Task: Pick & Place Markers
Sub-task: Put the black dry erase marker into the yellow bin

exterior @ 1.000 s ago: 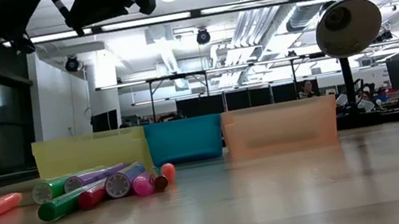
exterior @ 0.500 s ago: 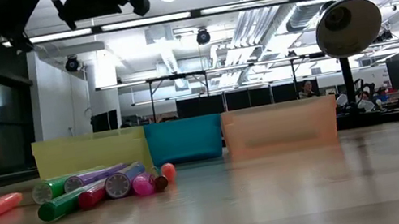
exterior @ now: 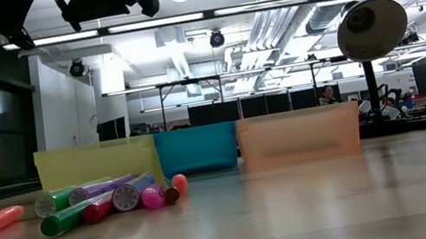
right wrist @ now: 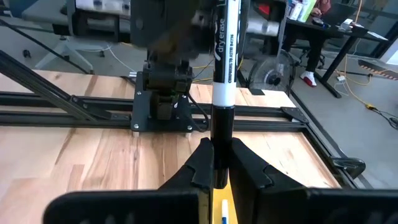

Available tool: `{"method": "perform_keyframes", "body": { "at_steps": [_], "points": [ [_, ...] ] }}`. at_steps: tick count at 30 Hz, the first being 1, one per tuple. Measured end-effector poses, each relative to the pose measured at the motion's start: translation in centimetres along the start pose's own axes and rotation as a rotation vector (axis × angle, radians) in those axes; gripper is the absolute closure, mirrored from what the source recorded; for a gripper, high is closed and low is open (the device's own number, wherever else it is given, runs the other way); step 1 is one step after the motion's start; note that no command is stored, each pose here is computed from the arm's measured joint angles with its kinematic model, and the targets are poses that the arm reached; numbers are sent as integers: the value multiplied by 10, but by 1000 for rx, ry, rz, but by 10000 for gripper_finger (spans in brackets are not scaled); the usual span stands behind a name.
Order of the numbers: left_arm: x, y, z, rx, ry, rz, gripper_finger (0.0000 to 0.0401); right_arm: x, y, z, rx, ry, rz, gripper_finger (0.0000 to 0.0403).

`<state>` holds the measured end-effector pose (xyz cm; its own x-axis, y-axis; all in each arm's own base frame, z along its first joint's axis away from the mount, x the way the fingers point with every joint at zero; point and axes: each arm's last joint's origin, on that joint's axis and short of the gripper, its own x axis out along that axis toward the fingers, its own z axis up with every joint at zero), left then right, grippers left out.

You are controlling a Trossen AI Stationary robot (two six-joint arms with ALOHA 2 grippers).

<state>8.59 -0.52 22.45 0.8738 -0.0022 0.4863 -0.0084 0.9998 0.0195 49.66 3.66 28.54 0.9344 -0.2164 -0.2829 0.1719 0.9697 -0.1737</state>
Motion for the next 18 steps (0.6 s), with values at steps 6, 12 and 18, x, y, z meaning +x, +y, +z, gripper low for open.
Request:
{"method": "perform_keyframes", "body": {
  "at_steps": [6,12,18],
  "points": [
    [8,1,24,18,71,7,297,0,-1,1,-12,-13,-19,383],
    [14,2,18,39,169,63,297,0,-1,2,-17,-15,-34,383],
    [21,0,14,52,185,15,270,0,-1,2,-20,-19,-23,383]
  ]
}}
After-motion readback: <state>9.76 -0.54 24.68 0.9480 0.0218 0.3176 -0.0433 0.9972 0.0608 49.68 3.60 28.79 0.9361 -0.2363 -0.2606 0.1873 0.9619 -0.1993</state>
